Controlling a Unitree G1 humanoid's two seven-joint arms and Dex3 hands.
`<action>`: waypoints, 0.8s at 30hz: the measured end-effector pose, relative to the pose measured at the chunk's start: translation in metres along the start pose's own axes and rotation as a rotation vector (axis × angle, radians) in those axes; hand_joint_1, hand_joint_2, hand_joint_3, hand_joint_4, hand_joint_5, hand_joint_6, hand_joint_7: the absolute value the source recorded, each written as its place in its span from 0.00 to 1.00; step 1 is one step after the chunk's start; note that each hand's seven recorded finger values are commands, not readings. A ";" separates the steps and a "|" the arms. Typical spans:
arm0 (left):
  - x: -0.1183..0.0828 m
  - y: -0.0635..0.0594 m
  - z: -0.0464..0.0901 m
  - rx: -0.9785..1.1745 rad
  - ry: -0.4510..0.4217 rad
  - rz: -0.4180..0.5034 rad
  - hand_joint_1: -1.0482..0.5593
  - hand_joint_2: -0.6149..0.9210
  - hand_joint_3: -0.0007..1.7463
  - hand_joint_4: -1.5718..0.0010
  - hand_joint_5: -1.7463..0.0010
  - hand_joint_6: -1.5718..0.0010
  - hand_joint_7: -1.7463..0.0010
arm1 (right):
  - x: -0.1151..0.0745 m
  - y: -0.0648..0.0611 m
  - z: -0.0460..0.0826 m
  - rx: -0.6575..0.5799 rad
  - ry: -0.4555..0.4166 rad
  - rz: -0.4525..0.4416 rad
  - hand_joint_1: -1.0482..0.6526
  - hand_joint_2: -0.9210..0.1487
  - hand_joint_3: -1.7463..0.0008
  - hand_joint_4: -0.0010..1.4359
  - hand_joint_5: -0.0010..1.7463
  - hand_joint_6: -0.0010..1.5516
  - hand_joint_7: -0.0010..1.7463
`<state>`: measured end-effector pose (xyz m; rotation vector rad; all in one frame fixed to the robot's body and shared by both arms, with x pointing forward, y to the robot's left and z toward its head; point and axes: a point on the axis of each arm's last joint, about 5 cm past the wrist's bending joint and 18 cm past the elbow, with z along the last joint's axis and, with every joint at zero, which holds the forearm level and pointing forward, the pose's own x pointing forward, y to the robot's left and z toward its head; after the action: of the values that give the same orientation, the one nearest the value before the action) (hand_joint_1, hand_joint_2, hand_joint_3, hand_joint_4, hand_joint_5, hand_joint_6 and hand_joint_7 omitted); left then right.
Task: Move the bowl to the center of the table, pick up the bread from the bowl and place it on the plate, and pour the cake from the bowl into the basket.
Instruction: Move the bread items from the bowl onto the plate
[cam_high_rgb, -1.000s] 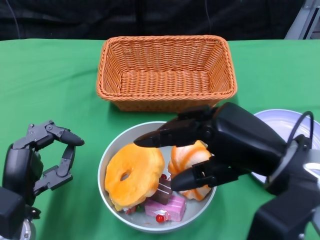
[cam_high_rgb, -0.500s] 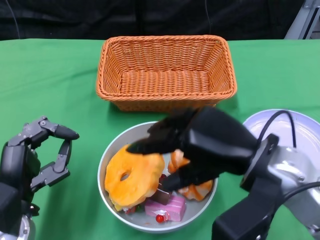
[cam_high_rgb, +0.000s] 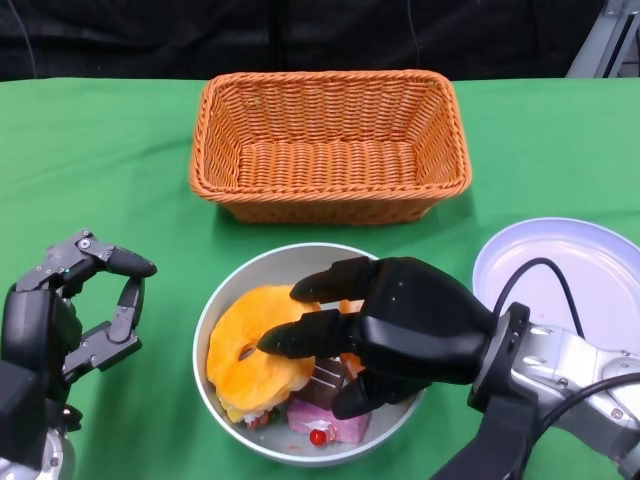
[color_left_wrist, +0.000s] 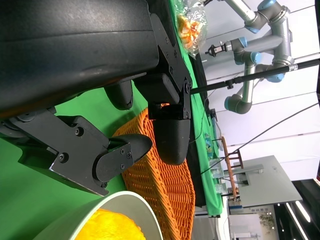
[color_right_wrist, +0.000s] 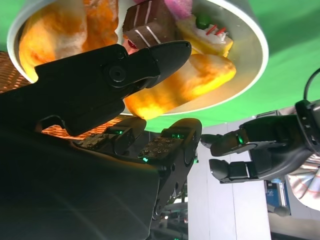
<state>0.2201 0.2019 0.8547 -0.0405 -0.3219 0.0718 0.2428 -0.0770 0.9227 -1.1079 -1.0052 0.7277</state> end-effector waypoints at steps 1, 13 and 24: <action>0.000 0.000 0.000 0.000 0.000 0.000 0.58 0.79 0.57 0.51 0.01 0.48 0.33 | -0.001 0.005 0.000 -0.016 -0.004 -0.020 0.12 0.05 1.00 0.42 0.04 0.39 0.00; 0.000 -0.001 0.000 0.013 0.002 0.000 0.56 0.80 0.54 0.54 0.00 0.50 0.30 | 0.007 0.029 0.003 -0.079 -0.005 -0.169 0.15 0.00 0.99 0.44 0.04 0.37 0.00; 0.000 -0.003 -0.001 -0.001 0.005 0.013 0.58 0.79 0.56 0.53 0.00 0.50 0.30 | 0.012 0.035 0.002 -0.074 0.019 -0.103 0.16 0.03 1.00 0.47 0.04 0.43 0.02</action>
<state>0.2209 0.1989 0.8538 -0.0437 -0.3164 0.0841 0.2457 -0.0552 0.8926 -1.1163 -1.0719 0.6004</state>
